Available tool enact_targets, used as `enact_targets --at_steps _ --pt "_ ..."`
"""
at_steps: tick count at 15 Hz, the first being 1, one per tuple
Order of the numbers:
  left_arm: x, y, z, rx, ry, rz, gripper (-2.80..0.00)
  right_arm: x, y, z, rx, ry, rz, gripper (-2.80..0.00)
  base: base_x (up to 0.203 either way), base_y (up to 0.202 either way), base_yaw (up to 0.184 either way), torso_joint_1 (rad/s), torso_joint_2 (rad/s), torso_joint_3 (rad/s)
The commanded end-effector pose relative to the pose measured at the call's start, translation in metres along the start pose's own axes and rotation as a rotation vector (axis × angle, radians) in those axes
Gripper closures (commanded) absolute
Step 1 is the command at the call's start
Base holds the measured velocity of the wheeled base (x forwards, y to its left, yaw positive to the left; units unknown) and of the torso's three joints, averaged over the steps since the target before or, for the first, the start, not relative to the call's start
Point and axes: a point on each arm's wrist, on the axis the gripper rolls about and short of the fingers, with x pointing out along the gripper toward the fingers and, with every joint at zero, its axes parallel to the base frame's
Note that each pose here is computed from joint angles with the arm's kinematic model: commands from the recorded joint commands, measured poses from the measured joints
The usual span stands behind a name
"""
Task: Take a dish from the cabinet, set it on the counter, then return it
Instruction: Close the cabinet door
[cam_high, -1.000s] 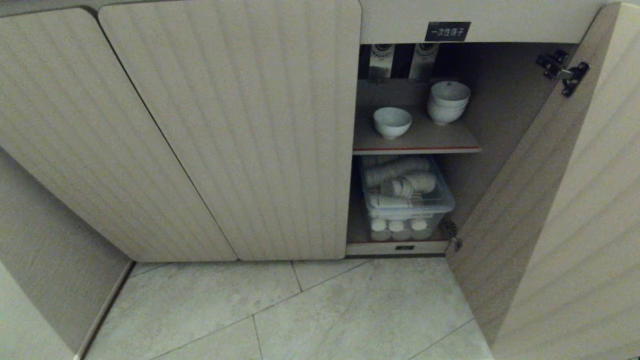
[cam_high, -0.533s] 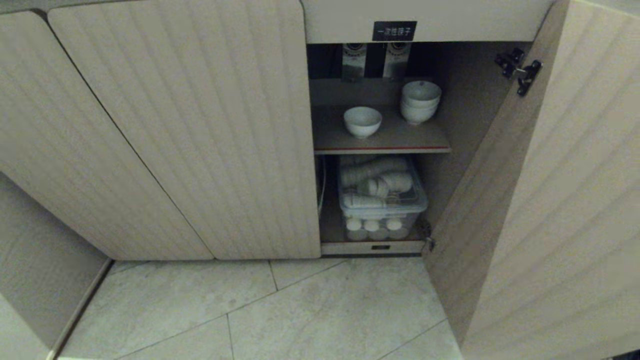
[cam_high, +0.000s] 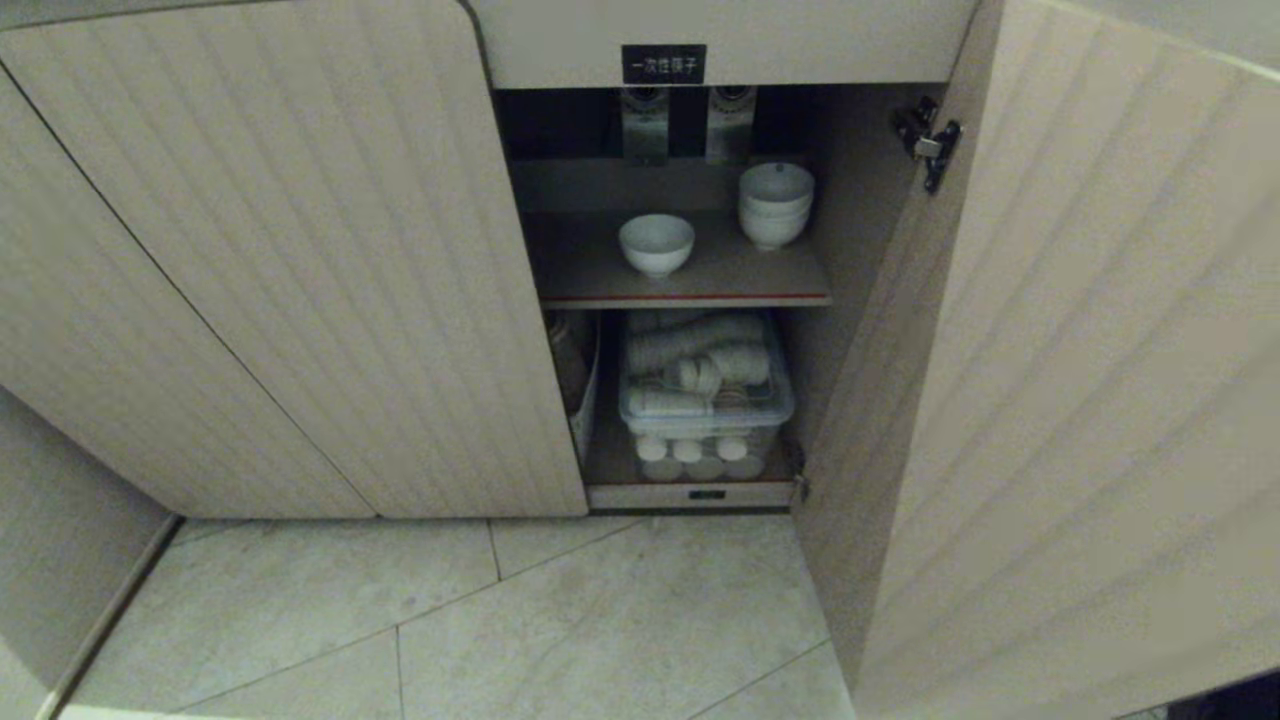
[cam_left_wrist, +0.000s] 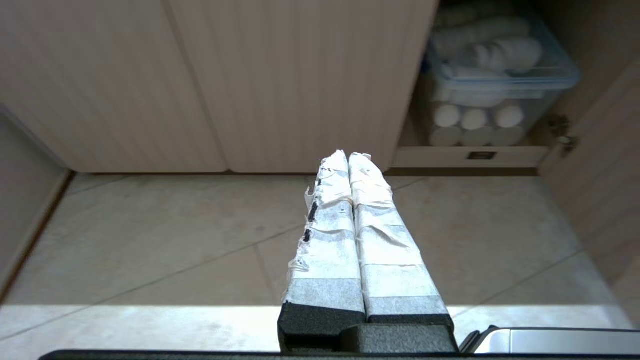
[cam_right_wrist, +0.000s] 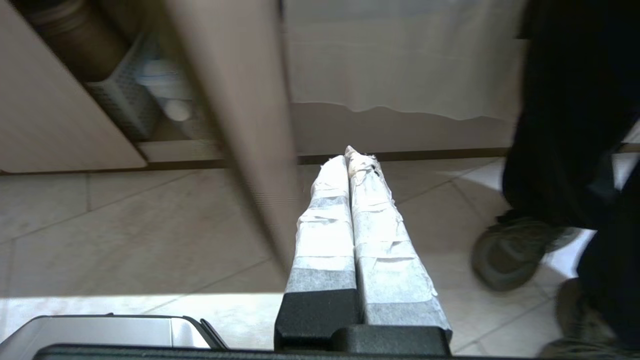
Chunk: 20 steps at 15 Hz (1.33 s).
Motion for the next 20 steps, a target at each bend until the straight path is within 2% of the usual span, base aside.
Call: enact_targets --at_steps 1,6,20 --pt "0.0 0.0 0.0 -0.001 0.0 0.001 0.0 0.0001 0.0 0.0 0.0 0.001 0.0 0.0 0.0 -0.196 0.001 -0.002 0.0 0.002" --pt "0.0 0.0 0.0 -0.001 -0.001 0.001 0.0 0.0001 0.0 0.0 0.0 0.001 0.0 0.0 0.0 -0.169 0.002 0.001 0.0 0.006" --pt "0.0 0.0 0.0 -0.001 -0.001 0.001 0.0 0.0001 0.0 0.0 -0.003 0.001 -0.001 0.0 0.0 0.0 0.0 0.0 0.0 0.0"
